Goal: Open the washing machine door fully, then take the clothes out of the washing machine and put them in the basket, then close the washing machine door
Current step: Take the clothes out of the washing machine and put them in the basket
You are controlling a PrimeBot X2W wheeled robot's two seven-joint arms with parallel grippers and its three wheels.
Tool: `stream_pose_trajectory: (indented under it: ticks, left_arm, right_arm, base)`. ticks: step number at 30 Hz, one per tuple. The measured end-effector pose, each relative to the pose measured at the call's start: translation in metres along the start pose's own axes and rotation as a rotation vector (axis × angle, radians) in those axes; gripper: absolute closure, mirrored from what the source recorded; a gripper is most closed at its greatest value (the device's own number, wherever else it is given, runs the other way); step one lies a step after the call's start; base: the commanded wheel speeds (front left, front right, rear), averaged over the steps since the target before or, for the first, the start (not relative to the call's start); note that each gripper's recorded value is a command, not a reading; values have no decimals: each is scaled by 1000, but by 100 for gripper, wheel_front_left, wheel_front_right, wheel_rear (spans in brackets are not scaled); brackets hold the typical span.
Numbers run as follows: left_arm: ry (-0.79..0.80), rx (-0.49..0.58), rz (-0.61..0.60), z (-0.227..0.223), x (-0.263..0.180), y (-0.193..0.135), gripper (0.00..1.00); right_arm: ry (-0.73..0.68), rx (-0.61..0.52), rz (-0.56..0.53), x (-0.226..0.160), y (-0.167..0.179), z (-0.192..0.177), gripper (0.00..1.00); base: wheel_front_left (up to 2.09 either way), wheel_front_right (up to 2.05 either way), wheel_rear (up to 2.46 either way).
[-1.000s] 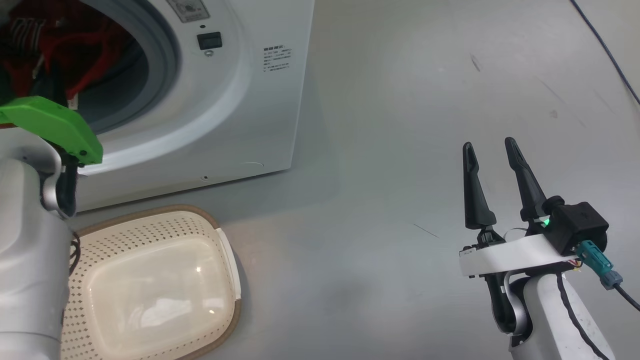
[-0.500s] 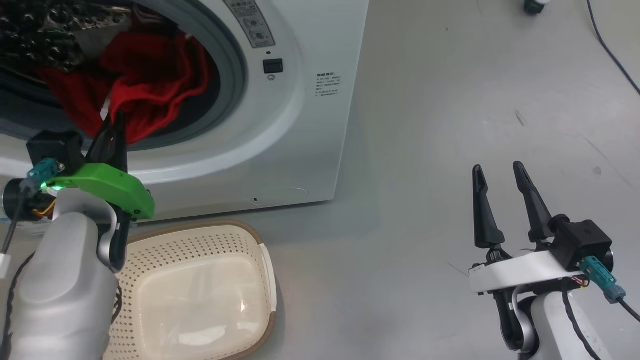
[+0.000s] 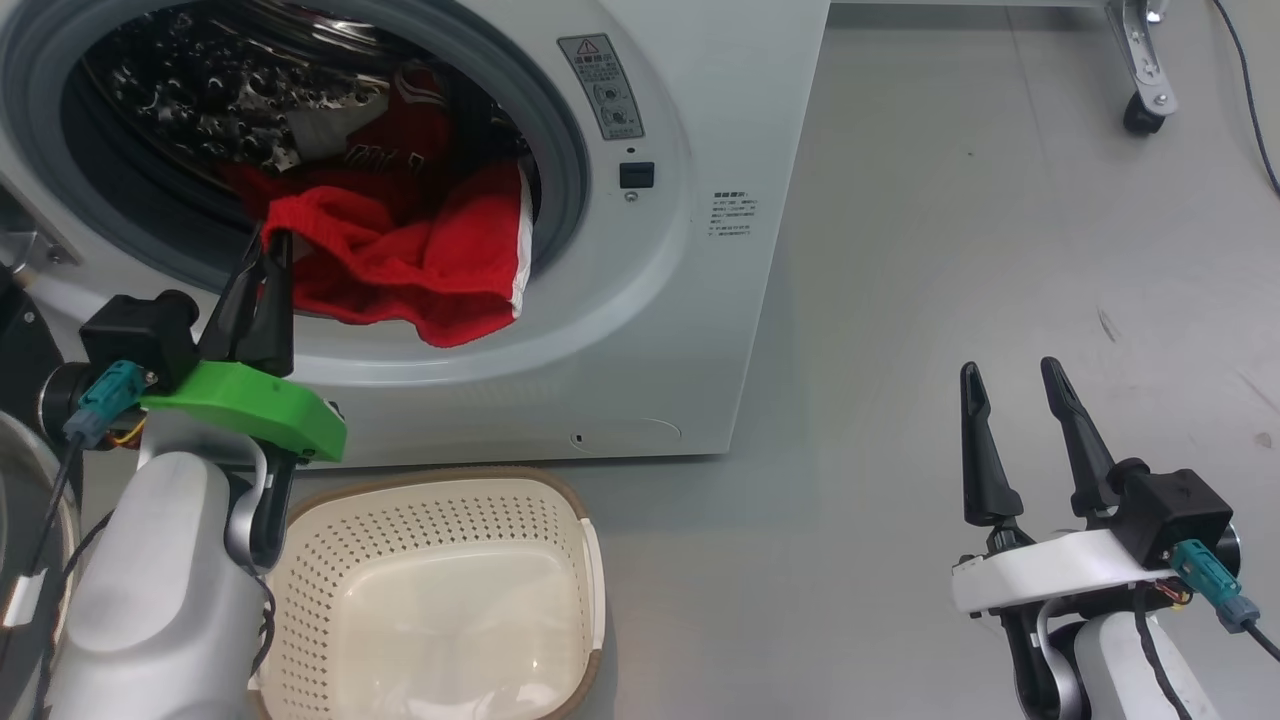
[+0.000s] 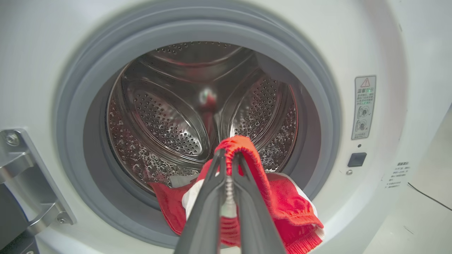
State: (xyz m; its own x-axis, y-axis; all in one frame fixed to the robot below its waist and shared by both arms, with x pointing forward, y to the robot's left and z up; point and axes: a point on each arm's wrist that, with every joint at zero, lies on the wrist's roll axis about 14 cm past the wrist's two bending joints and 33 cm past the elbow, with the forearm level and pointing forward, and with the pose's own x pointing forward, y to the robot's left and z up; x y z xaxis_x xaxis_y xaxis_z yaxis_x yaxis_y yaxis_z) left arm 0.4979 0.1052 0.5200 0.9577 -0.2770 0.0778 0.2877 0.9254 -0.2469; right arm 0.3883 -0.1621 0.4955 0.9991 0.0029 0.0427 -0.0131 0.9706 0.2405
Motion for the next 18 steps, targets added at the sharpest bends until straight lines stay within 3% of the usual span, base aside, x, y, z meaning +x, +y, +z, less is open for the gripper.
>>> stream_pose_trajectory:
  ticks: [11, 18]
  left_arm:
    - [-294, 23, -25, 99, -16, -7, 100]
    - [-379, 36, -43, 123, -32, -15, 100]
  right_arm:
    - [-16, 7, 47, -2, 14, 5, 0]
    - [-17, 7, 57, -2, 17, 6, 0]
  base:
    - [0, 0, 0]
    - [0, 0, 0]
